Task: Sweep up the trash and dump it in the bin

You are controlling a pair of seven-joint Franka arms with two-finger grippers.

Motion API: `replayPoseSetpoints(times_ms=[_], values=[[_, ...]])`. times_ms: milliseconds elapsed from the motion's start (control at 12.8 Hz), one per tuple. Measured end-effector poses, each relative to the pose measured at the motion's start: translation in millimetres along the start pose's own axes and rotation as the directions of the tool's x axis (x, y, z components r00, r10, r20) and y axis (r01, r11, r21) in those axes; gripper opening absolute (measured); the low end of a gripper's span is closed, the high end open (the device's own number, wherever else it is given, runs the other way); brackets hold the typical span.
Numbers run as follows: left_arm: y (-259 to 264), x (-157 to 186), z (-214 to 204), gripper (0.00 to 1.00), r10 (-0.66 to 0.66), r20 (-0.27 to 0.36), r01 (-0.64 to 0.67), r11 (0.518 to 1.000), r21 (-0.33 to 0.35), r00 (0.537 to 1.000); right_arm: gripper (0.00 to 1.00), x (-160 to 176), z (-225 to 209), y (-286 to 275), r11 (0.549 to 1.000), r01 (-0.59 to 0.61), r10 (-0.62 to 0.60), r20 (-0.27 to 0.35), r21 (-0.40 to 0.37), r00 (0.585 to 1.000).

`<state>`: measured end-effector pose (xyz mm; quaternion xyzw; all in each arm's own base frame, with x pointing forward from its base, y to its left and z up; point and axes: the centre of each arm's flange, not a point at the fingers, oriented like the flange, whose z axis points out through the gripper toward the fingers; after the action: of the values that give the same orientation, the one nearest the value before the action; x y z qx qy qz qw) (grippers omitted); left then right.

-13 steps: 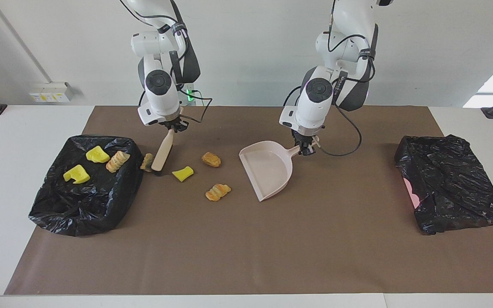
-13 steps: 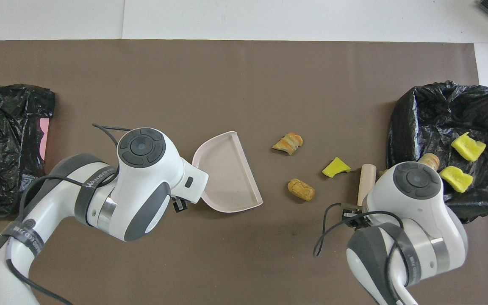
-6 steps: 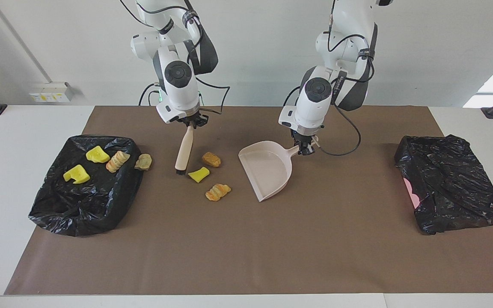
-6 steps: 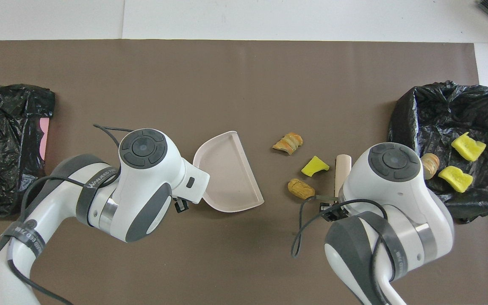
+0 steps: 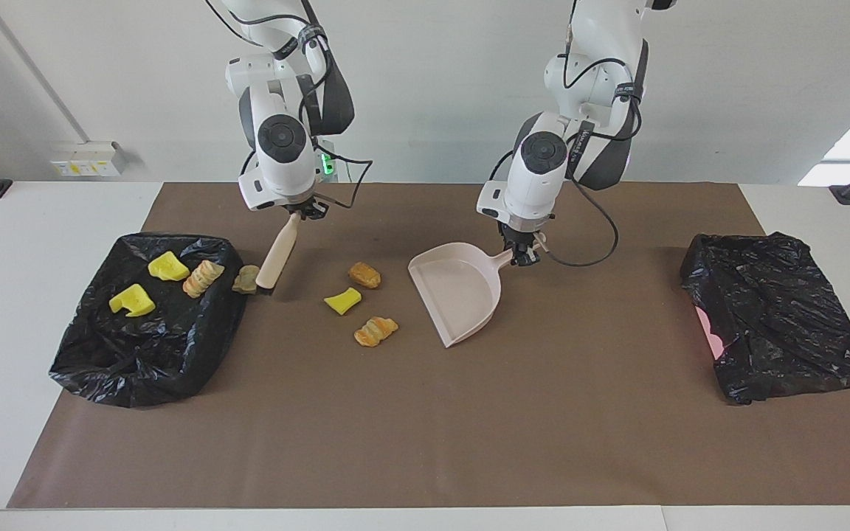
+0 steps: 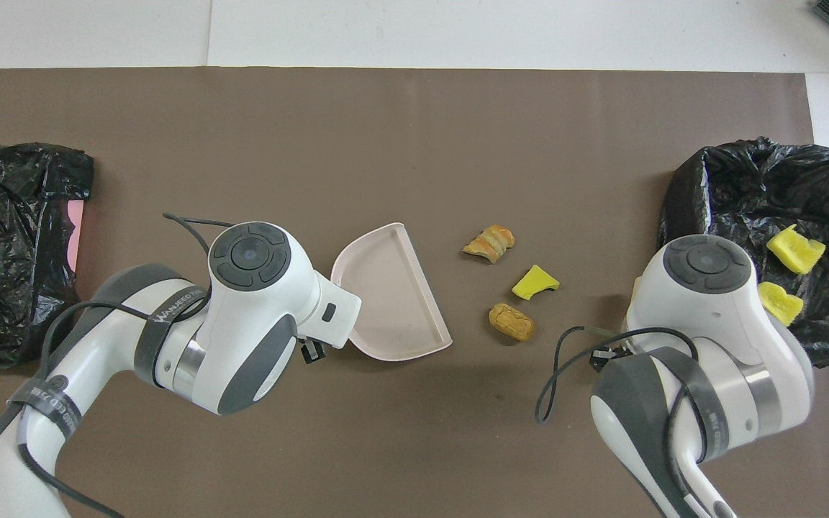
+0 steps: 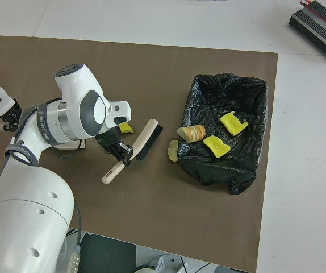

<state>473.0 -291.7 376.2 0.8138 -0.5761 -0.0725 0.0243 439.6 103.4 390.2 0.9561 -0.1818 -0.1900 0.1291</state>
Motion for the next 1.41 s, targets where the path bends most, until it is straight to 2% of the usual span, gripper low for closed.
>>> replayPoseSetpoints(times_ms=[313, 470, 705, 1018, 1175, 1410], values=[[0.1, 0.0, 0.1, 0.32, -0.003, 0.0, 0.003, 1.0, 0.0, 1.0, 0.26, -23.7, 22.3, 10.5, 0.99, -0.142, 0.142, 0.019, -0.023, 0.99], [0.1, 0.0, 0.1, 0.32, -0.004, 0.0, 0.004, 1.0, 0.0, 1.0, 0.26, -38.8, 37.4, 18.1, 0.988, -0.153, 0.154, 0.023, -0.018, 0.988], [0.1, 0.0, 0.1, 0.32, -0.005, 0.0, 0.005, 1.0, 0.0, 1.0, 0.26, -37.2, 59.3, 25.7, 0.988, -0.153, 0.153, -0.01, 0.024, 0.988], [0.2, 0.0, 0.3, 0.32, -0.005, 0.0, 0.005, 1.0, 0.0, 1.0, 0.26, -22.0, 63.2, 11.7, 0.996, -0.067, 0.071, -0.066, 0.066, 0.995], [0.3, 0.0, 0.3, 0.32, -0.005, 0.0, 0.005, 1.0, 0.0, 1.0, 0.26, -16.7, 55.7, -11.0, 0.999, 0.018, -0.015, -0.086, 0.04, 0.996], [0.4, 0.0, 0.4, 0.32, -0.006, 0.0, 0.006, 1.0, 0.0, 1.0, 0.26, -27.3, 32.1, -56.5, 0.99, 0.144, -0.143, -0.098, 0.001, 0.985]])
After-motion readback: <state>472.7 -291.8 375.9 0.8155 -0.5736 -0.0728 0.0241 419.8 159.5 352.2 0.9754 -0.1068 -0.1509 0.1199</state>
